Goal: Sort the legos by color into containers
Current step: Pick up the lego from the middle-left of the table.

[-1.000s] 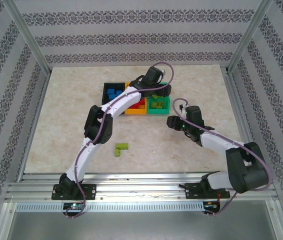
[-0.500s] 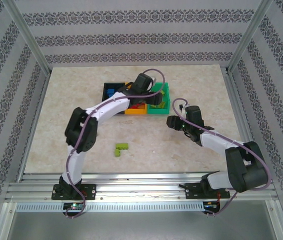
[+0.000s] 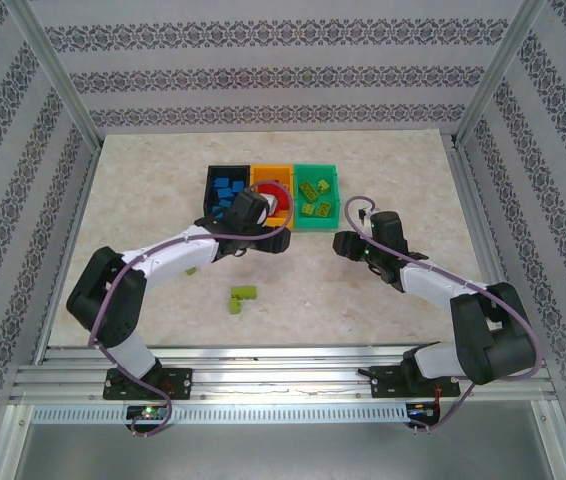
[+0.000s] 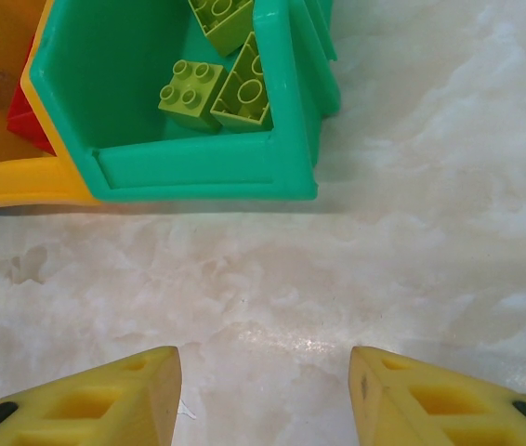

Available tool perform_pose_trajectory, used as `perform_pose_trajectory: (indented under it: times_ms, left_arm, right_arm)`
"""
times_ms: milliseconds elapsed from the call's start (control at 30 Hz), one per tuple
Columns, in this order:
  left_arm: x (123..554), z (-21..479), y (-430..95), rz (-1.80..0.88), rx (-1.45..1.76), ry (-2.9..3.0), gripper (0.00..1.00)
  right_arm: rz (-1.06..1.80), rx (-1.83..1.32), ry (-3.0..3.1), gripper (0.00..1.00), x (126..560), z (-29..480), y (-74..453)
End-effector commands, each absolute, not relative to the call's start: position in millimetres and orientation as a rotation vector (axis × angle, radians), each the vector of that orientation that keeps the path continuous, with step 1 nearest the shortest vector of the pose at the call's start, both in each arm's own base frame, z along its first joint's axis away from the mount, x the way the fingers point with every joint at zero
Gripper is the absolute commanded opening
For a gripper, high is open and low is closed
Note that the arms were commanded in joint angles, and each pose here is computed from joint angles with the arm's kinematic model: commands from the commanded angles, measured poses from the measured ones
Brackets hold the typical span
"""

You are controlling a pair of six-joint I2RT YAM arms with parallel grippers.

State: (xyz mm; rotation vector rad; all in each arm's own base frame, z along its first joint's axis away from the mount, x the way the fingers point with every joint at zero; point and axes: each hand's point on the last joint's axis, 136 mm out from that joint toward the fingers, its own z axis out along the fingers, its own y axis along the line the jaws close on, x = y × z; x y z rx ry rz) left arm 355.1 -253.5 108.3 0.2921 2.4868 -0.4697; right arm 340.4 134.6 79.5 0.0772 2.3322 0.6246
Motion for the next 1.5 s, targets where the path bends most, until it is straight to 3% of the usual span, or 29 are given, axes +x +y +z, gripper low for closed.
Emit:
perform_pose_trajectory:
  times_ms: [0,467,1467]
  left_arm:
    - [339,106,-233,-0.380,0.305,2.521,0.79]
    - [284,80,-194,-0.254,0.352,2.728,0.83]
    - [239,58,-188,-0.139,0.256,3.081,0.90]
  right_arm:
    - [0.627,0.058,2.293,0.51,345,92,137]
    - [0.705,0.045,2.308,0.51,330,97,146]
    - [0.586,-0.084,2.328,0.52,328,83,164]
